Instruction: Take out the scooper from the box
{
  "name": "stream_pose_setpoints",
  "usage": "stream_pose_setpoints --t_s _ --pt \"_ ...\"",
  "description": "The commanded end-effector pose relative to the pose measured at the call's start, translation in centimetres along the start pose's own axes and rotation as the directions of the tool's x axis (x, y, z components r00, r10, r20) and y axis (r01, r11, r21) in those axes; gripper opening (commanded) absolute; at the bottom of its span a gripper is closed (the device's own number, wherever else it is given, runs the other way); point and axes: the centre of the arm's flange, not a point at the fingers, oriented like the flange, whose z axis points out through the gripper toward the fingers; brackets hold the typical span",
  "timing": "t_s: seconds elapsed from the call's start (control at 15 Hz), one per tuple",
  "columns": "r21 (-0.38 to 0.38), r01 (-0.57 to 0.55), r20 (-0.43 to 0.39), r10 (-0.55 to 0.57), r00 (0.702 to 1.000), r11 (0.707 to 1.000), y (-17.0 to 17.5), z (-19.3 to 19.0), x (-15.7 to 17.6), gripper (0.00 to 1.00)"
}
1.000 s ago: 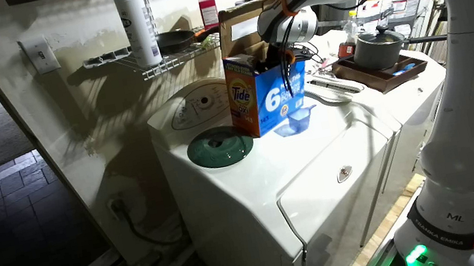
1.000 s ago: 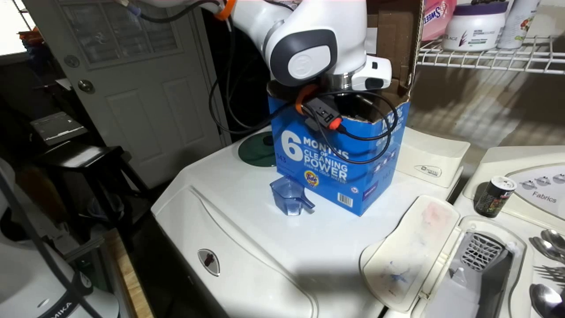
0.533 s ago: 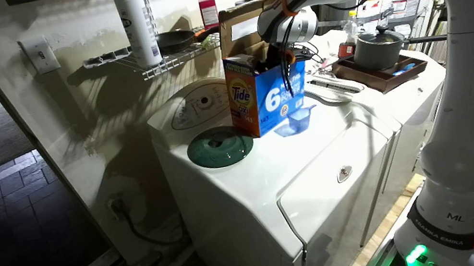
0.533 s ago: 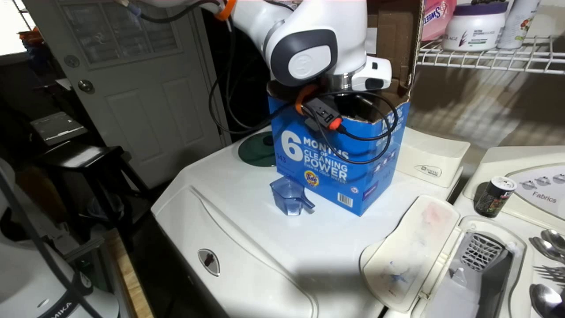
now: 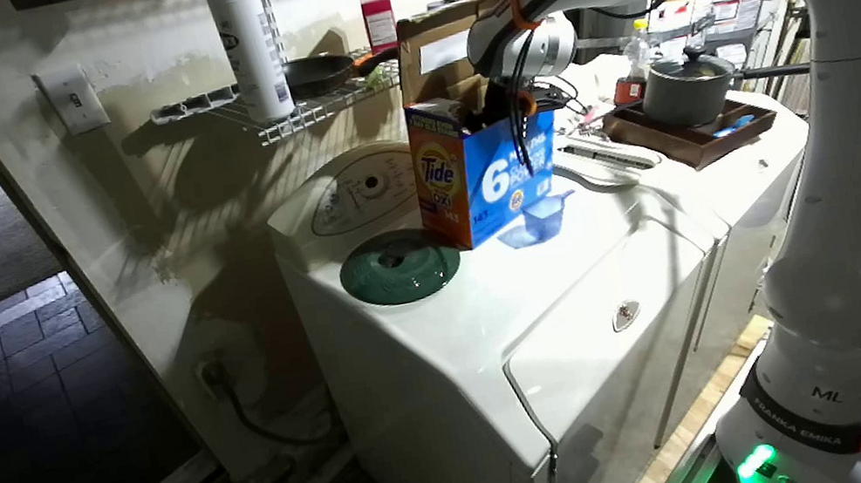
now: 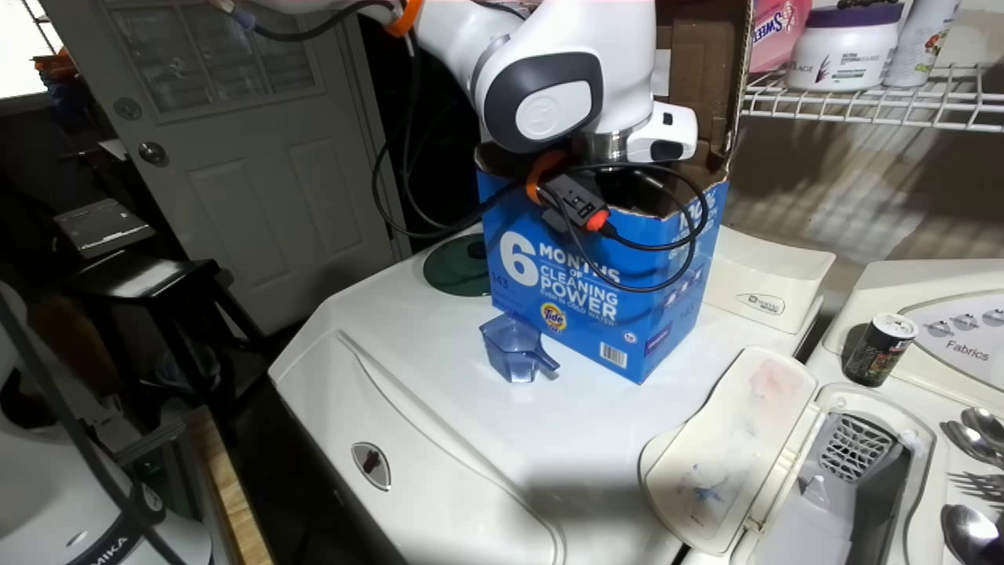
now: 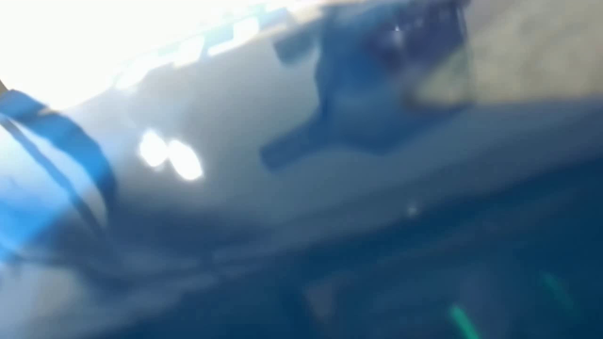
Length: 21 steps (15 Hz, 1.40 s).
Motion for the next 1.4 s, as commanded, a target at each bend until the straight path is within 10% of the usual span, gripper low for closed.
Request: stream_pose_setpoints --t_s 0.0,0.67,1.33 --pt "-0.005 0.005 0.004 -0.005 1.000 1.000 0.3 0.5 1.2 1.00" --pt "0.010 -0.014 0.110 0.013 0.994 1.000 0.7 1.1 0.7 1.00" --pt "0.013 0.033 -0.005 -0.033 0.999 0.999 0.5 0.3 1.7 1.00"
